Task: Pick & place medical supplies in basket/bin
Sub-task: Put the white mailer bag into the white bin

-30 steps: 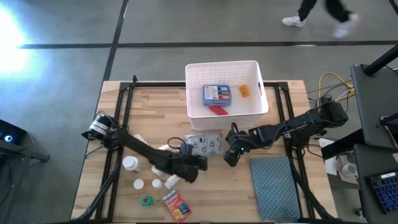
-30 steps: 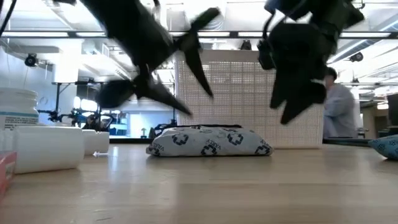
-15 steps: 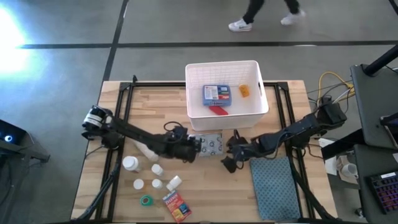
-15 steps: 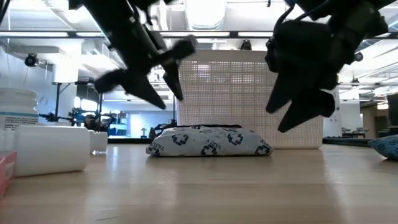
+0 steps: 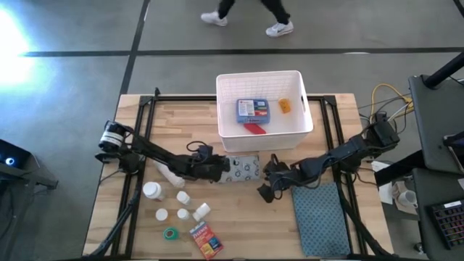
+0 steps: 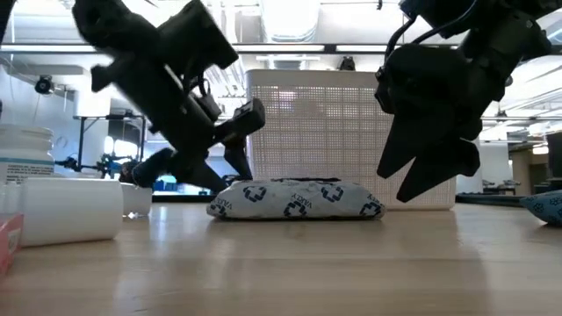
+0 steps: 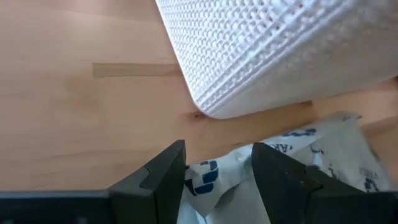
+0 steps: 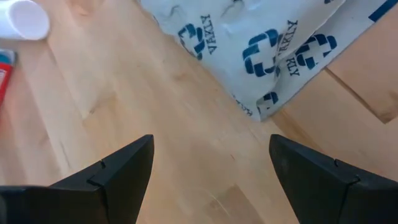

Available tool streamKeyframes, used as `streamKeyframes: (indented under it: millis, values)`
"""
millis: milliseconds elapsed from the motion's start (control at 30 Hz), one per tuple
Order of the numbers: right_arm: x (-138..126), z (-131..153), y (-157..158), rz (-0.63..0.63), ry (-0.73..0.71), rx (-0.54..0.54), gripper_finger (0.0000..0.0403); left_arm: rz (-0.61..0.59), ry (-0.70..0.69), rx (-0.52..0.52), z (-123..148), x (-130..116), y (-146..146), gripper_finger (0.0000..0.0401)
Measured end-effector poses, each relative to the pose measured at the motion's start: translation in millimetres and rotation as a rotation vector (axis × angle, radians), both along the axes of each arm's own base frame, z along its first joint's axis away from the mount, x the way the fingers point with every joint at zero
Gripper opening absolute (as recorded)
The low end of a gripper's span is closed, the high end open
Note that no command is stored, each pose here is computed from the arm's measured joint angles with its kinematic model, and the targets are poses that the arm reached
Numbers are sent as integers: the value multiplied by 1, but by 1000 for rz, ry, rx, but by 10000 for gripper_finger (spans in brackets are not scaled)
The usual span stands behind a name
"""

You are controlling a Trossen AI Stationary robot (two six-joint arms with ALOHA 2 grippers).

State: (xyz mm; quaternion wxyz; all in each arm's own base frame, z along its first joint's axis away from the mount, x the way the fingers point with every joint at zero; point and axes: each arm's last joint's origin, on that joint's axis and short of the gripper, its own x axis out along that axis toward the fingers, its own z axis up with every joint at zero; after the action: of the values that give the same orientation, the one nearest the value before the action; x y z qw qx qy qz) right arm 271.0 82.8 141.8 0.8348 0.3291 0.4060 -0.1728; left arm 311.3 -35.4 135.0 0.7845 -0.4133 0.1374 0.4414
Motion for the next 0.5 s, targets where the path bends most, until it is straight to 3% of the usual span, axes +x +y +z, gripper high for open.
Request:
streamKeyframes:
  millis: [200, 367, 500]
  values:
    - [-2, -4, -2, -13, 28, -32, 304, -53, -41, -28, -11, 8, -4, 166]
    - [-4, -6, -7, -30, 59, -78, 302, -217, -53, -53, 1, 32, -28, 166]
    - [-7, -6, -11, -8, 104, -105, 302, -277, -46, -46, 12, 47, -43, 166]
